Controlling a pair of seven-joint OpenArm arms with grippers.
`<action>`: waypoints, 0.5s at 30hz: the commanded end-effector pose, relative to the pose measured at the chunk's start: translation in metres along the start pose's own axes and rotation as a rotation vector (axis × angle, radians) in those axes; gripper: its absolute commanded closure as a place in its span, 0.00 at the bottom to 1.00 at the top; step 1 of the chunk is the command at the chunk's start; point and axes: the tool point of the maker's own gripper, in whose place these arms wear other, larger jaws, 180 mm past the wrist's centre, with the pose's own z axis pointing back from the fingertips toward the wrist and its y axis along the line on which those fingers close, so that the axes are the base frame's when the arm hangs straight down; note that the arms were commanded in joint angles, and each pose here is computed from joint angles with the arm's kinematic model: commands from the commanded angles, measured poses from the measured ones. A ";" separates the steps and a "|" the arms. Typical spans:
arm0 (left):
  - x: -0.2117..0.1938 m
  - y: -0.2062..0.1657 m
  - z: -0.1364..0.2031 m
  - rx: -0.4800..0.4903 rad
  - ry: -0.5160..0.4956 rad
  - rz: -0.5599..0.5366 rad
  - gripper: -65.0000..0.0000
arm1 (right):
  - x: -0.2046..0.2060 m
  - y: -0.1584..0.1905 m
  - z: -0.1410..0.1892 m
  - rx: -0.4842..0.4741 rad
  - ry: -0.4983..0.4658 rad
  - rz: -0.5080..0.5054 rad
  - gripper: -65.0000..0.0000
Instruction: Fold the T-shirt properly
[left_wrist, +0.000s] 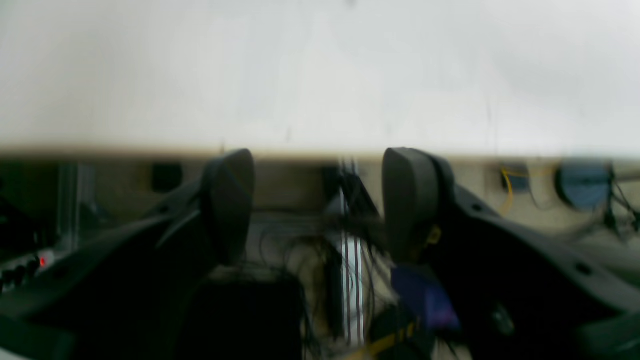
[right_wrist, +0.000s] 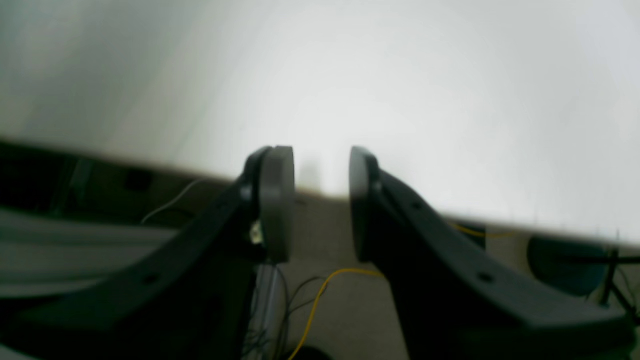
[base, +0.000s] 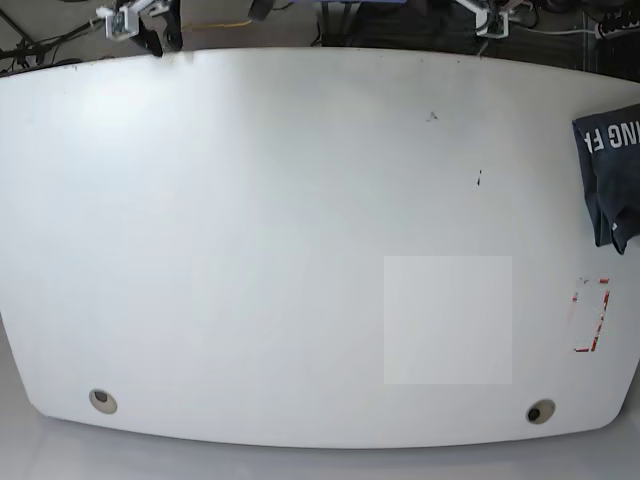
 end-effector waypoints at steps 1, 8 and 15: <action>-0.013 0.005 0.011 -0.009 0.033 0.020 0.44 | -0.020 0.003 0.021 -0.034 0.014 -0.069 0.73; -0.088 0.027 0.014 0.000 0.223 0.037 0.44 | -0.093 0.015 0.037 -0.079 0.148 -0.219 0.73; -0.159 0.042 -0.010 0.026 0.375 0.108 0.44 | -0.157 0.017 0.022 -0.097 0.243 -0.322 0.73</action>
